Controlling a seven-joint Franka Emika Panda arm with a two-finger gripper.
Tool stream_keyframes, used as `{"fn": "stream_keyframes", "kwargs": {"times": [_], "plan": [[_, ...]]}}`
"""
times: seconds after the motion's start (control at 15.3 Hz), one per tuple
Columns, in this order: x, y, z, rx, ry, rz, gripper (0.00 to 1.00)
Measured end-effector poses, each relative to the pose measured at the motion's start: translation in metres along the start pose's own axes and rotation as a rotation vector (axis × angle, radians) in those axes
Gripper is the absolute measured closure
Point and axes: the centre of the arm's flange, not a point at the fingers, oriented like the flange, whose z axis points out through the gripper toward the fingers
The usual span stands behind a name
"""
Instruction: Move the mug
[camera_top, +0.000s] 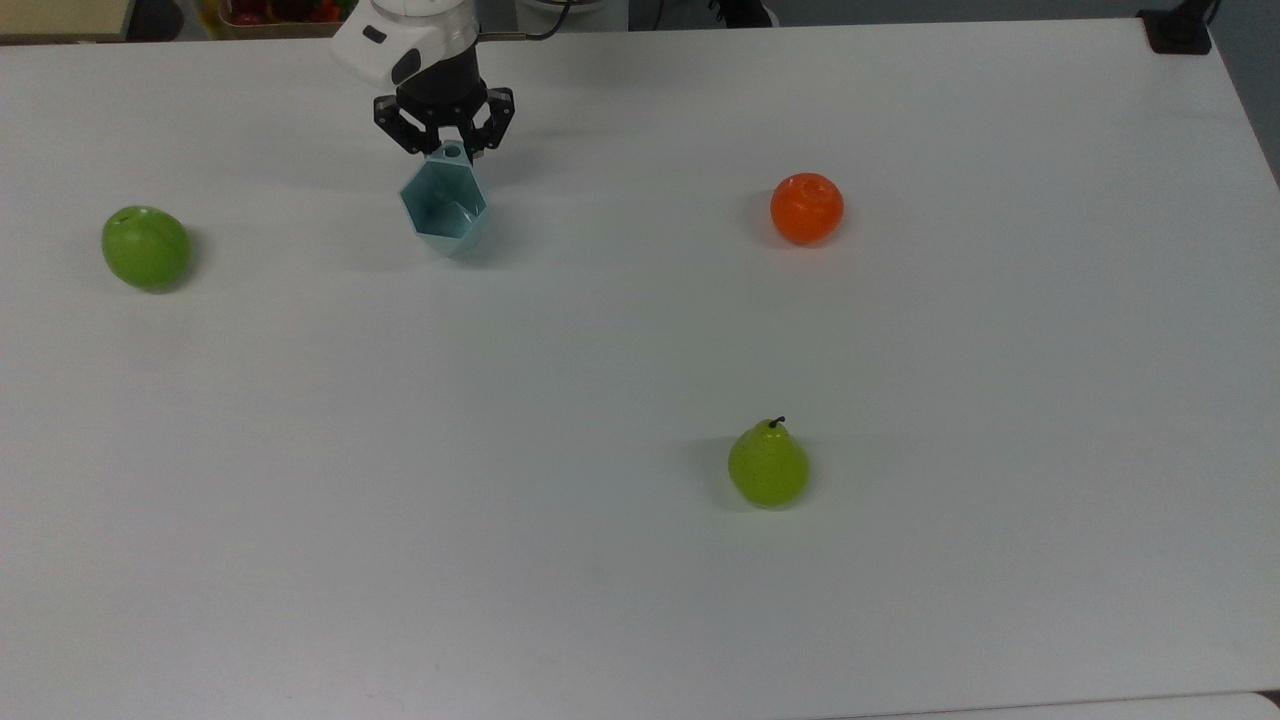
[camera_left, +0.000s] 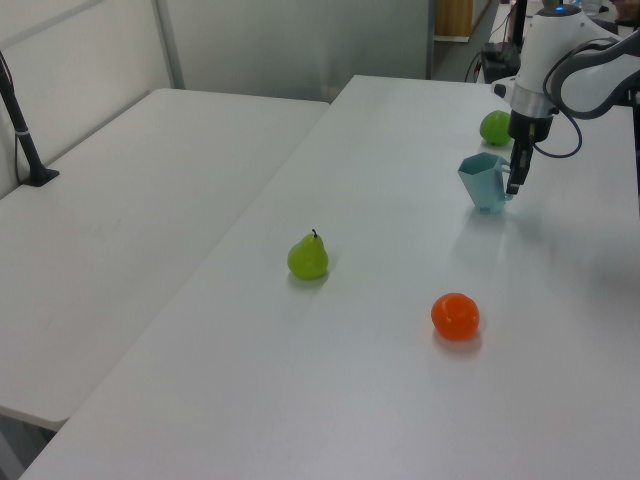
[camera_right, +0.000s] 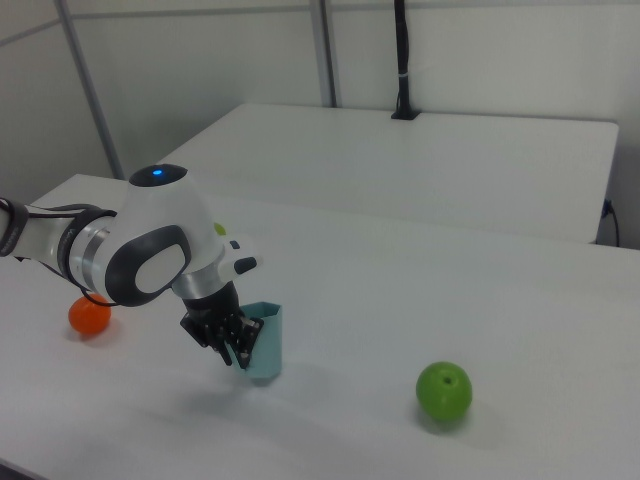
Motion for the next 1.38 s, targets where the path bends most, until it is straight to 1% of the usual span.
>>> {"fn": "stream_keyframes", "kwargs": {"times": [0.39,0.46,0.52,0.59,0.66,0.72,0.79,0.85,0.92,1.05,1.11,1.18,1.38], "plan": [[0.000,0.000,0.000,0.000,0.000,0.000,0.75],[0.000,0.000,0.001,0.000,-0.001,0.000,0.74],[-0.001,0.000,0.003,0.002,-0.007,0.000,0.70],[-0.002,-0.001,0.005,0.004,-0.015,0.000,0.70],[-0.002,-0.001,0.008,0.007,-0.023,0.000,0.67],[-0.003,-0.001,0.010,0.008,-0.030,0.000,0.58],[-0.003,-0.001,0.012,0.010,-0.035,0.000,0.45],[-0.004,-0.001,0.012,0.011,-0.038,0.000,0.45],[-0.004,-0.001,0.012,0.013,-0.044,0.000,0.41],[-0.006,-0.001,0.012,0.019,-0.067,0.000,0.22],[-0.005,-0.001,0.008,0.026,-0.087,0.001,0.07],[-0.003,0.000,0.003,0.030,-0.102,0.001,0.00],[0.011,0.006,-0.035,0.046,-0.161,0.004,0.00]]}}
